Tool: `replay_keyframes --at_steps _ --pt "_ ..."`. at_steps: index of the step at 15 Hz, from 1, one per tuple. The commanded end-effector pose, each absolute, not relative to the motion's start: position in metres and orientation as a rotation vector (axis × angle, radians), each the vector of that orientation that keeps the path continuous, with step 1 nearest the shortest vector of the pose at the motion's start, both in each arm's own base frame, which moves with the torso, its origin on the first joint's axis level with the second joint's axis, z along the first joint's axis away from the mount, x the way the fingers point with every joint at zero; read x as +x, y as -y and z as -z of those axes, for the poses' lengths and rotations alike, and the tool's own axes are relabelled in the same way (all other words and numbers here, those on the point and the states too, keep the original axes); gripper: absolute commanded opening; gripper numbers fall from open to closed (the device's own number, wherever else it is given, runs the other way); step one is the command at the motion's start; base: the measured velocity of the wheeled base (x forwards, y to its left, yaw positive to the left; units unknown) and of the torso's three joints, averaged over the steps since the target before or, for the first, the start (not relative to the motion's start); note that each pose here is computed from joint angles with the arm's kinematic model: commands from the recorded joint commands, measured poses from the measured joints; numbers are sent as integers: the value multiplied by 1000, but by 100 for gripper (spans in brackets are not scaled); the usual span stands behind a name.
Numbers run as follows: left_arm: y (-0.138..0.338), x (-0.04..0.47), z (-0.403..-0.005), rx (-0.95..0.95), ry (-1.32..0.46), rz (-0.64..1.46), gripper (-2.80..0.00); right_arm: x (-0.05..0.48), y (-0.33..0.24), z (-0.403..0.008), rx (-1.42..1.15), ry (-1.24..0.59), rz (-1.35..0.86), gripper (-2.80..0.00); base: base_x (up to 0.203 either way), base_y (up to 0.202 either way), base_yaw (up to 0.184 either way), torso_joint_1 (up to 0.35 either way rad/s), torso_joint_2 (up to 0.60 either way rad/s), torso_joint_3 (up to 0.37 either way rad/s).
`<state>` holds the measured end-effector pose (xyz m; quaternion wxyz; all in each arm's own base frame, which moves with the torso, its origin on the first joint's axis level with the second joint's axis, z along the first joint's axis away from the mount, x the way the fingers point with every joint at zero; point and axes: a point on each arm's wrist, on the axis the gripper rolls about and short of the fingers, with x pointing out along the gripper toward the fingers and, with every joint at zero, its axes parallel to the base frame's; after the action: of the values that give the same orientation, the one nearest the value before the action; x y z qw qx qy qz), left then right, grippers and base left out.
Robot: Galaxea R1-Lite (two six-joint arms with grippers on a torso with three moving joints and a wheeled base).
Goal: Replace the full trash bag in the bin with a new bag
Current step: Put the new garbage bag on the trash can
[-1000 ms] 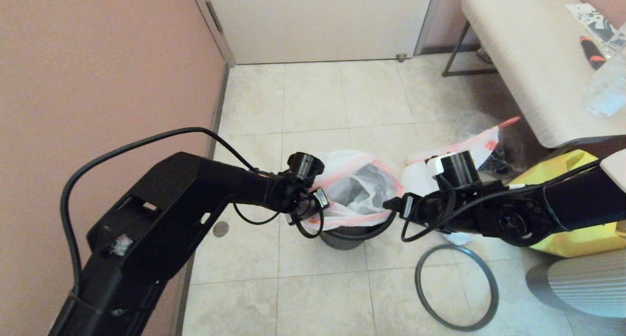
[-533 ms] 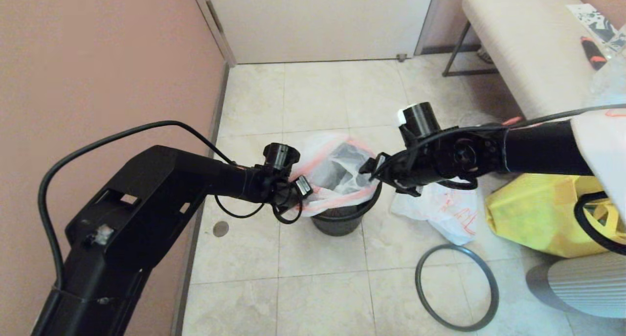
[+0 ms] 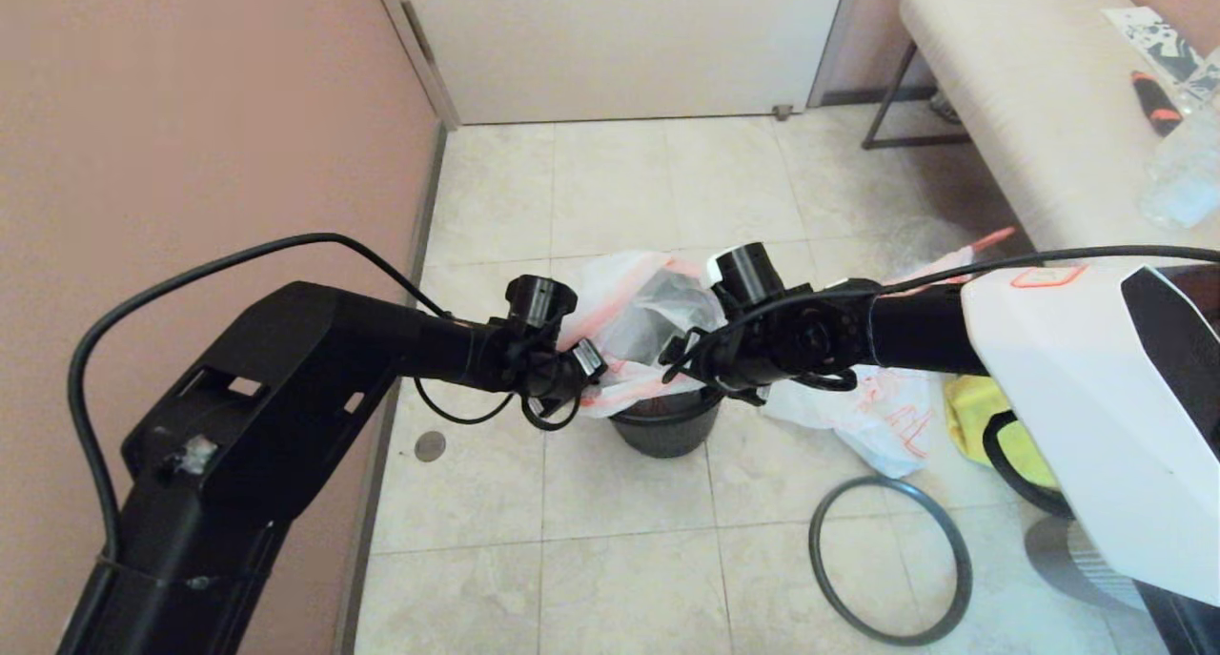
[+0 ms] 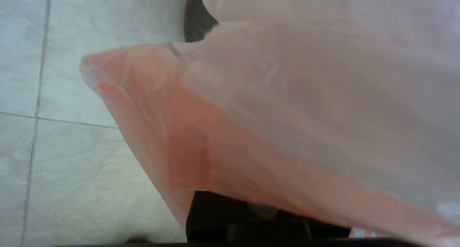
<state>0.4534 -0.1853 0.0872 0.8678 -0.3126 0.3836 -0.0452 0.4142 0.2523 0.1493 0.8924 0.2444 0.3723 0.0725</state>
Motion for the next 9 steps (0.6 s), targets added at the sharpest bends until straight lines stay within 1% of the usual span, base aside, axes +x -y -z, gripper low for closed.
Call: replay_keyframes --at_steps 1,3,4,9 --pt "187 453 -86 -657 -806 94 -280 419 -247 -147 516 -765 -132 0 0 0 0 0 0 0" --pt "189 452 -87 -657 -808 98 -280 419 -246 -148 504 -758 -128 0 0 0 0 0 0 0" --pt "189 453 -86 -660 -807 97 -280 419 -245 -145 490 -765 -116 -280 0 0 0 0 0 0" --pt "189 457 -81 -661 -802 88 -280 413 -243 -137 433 -838 -79 -280 0 0 0 0 0 0"
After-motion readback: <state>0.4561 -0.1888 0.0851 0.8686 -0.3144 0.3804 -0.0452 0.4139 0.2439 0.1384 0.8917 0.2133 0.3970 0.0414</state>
